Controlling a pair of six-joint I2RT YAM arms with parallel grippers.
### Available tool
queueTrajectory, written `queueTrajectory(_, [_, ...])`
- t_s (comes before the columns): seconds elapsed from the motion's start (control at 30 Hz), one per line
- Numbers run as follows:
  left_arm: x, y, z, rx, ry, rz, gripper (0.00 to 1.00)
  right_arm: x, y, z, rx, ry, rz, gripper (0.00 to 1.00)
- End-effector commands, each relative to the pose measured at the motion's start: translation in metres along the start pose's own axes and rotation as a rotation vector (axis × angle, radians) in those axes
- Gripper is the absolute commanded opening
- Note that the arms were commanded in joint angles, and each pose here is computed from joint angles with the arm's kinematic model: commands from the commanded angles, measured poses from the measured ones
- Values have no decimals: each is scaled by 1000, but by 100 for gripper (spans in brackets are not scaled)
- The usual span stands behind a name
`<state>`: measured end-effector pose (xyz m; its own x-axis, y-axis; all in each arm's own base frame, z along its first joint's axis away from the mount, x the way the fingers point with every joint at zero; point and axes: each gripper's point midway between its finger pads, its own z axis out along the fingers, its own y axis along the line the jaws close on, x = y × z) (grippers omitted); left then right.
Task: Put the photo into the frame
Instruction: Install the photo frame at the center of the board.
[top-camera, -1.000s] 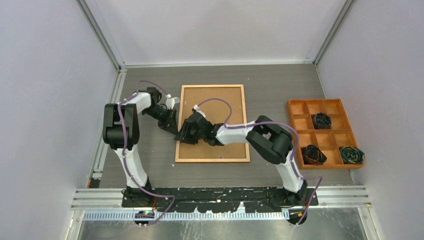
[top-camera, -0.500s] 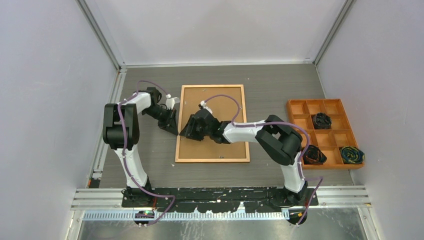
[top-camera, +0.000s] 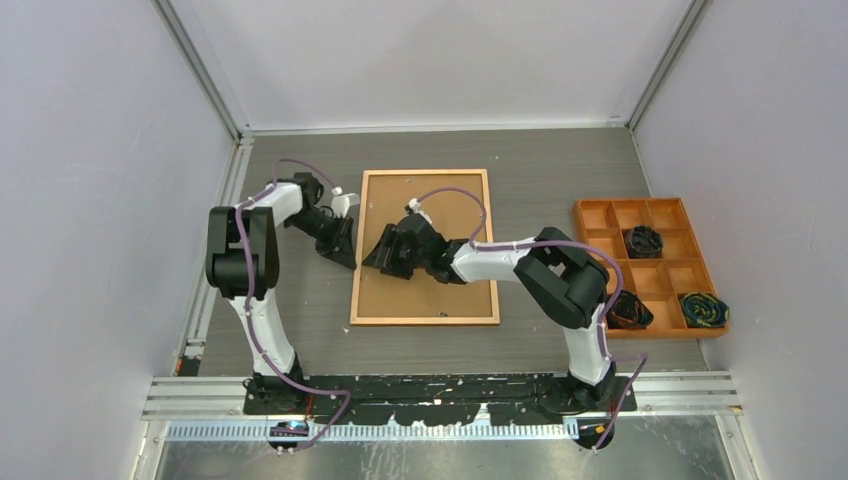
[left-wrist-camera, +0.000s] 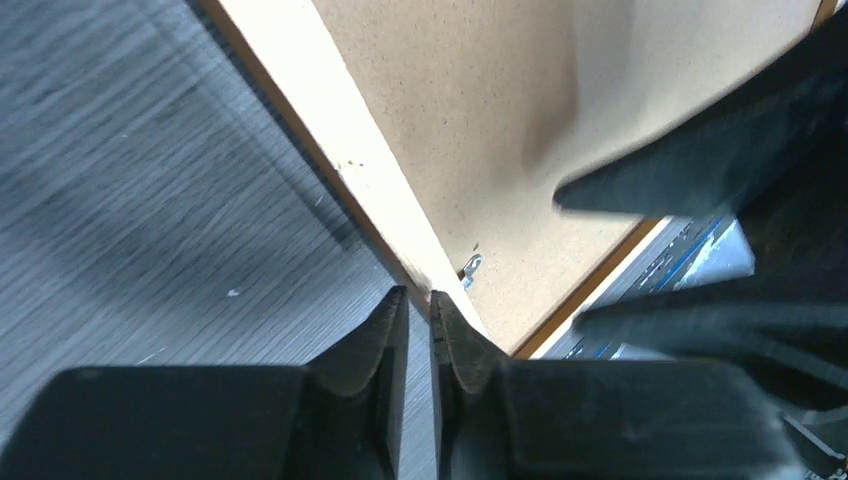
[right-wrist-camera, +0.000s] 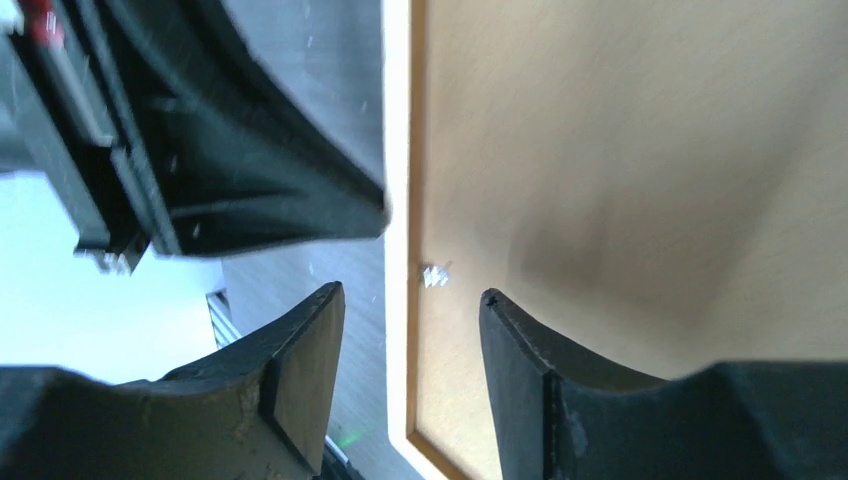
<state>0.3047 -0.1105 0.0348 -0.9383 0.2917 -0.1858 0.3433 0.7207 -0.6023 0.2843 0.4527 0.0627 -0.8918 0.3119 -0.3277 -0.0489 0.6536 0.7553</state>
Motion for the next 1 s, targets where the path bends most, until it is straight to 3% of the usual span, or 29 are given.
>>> queueTrajectory(0.0, [-26,6,-21,-27,-62,8,18,-79,8,-15,-39,-129,19,59])
queueTrajectory(0.13, [-55,19,-34,-49,-128,-24,36,-124,-5,-6,-40,-142,31,57])
queueTrajectory(0.27, [-78,24,-29,-19,-140,-56,44,-154,-12,15,-39,-120,17,51])
queueTrajectory(0.4, [-88,28,-21,14,-131,-84,42,-171,-24,39,-35,-87,18,50])
queueTrajectory(0.7, [-93,28,-11,45,-119,-86,24,-177,-25,72,-72,-40,23,47])
queueTrajectory(0.97, [-88,23,2,52,-85,-72,22,-169,-20,87,-95,-7,18,44])
